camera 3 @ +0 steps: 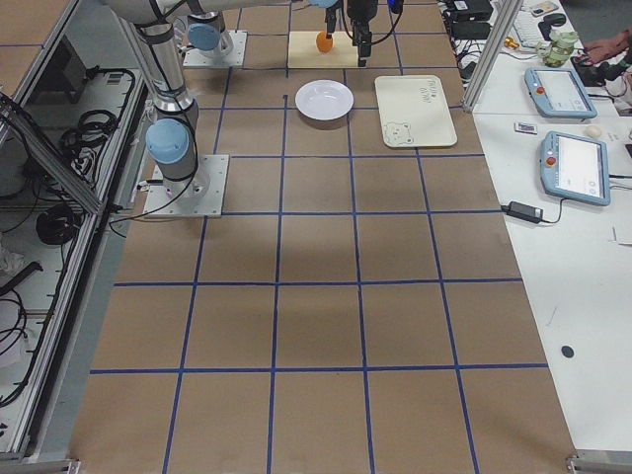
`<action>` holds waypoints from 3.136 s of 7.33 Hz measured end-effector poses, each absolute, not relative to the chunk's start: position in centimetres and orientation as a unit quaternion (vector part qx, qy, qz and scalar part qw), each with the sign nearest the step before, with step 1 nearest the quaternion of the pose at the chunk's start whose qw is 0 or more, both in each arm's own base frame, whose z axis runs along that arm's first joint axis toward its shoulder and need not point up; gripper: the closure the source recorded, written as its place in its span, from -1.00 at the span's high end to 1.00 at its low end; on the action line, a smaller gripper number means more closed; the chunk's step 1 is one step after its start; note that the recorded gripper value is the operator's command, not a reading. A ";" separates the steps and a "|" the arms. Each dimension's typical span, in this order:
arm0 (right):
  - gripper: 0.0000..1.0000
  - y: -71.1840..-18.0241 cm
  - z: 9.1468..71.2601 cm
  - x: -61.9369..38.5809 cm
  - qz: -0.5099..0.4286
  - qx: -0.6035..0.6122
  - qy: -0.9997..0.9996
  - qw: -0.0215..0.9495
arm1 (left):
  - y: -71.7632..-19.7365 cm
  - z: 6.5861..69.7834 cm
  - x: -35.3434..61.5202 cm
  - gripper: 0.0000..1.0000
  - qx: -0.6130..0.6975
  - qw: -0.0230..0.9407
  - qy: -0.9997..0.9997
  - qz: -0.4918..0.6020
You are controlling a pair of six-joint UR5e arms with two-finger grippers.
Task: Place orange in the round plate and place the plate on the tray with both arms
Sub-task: 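Lower the left gripper onto the orange on the cutting board and grasp it, then carry the orange with the left gripper over the white plate, then open the left gripper to drop the orange into the plate and lift away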
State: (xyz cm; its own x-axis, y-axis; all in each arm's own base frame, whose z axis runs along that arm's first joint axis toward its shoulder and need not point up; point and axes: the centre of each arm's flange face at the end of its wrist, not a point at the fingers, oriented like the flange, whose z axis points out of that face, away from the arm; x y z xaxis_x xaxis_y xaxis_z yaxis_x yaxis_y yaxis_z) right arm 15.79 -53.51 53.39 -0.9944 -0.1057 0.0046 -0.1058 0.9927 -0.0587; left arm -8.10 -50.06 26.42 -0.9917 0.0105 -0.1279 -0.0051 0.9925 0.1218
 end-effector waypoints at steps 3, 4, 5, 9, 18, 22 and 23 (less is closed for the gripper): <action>1.00 -53.5 53.4 15.8 0.029 0.053 -0.998 0.000 | -50.2 21.8 -5.3 0.33 0.051 0.068 0.992 0.093; 1.00 -53.5 53.4 15.8 0.029 0.053 -0.998 0.001 | -50.3 21.0 -5.0 -0.15 0.053 0.065 0.992 0.096; 1.00 -53.5 53.4 15.8 0.029 0.053 -0.998 0.001 | -50.5 20.7 -5.0 -0.48 0.052 0.063 0.992 0.097; 1.00 -53.5 53.4 15.8 0.029 0.053 -0.998 0.001 | -51.8 23.0 -8.4 -0.58 -0.059 0.025 0.996 0.063; 1.00 -53.5 53.4 15.8 0.029 0.056 -0.998 0.002 | -46.0 22.3 -33.3 0.99 -0.362 -0.026 0.930 0.060; 1.00 -53.6 53.5 15.9 0.039 0.050 -0.998 -0.003 | -46.9 22.3 -33.6 1.00 -0.341 -0.033 0.938 0.052; 1.00 -53.8 53.5 15.7 0.043 0.049 -0.998 -0.005 | -48.5 24.5 -33.0 1.00 -0.330 -0.045 0.942 0.035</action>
State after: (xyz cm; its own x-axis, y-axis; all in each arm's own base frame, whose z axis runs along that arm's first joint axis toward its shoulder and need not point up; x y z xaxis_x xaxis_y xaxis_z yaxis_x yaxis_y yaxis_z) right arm 15.68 -53.84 53.51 -0.9951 -0.0992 -0.0051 -0.0984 0.9914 -0.0860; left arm -32.97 -48.47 24.53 -0.7787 -0.6243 0.0619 -0.6179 0.7803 0.0962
